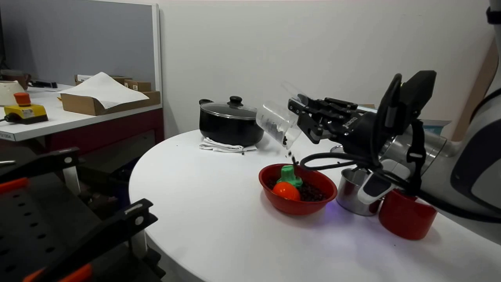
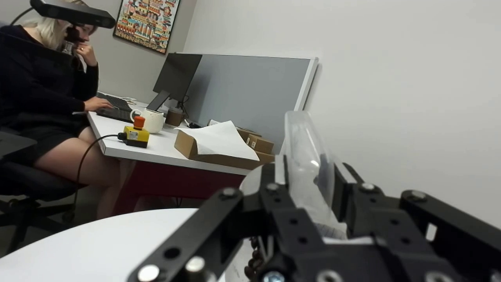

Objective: Pour some of the contents in the clear jar into the red bowl

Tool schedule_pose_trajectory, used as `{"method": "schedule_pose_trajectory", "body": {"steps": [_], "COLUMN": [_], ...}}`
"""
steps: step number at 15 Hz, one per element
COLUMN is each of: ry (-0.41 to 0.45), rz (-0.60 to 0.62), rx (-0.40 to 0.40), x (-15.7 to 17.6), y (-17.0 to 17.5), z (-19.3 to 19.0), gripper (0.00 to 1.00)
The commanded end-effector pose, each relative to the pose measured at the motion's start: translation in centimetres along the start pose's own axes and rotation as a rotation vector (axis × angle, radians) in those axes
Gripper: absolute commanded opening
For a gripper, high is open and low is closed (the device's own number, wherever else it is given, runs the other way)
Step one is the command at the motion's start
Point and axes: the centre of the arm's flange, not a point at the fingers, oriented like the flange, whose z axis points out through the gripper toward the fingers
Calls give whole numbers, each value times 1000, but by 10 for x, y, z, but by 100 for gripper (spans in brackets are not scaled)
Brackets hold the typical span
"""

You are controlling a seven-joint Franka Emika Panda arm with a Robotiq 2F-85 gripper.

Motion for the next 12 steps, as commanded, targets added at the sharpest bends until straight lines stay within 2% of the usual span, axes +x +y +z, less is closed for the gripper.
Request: {"method": "schedule_pose_trajectory", "body": {"steps": [1, 7, 12], "ry": [35, 222, 387], "rz": [11, 29, 24], "rx": [-20, -124, -312], "x": [-9, -37, -63], "y": [-13, -36, -61], "z": [-11, -13, 15], "gripper": [11, 12, 12]}}
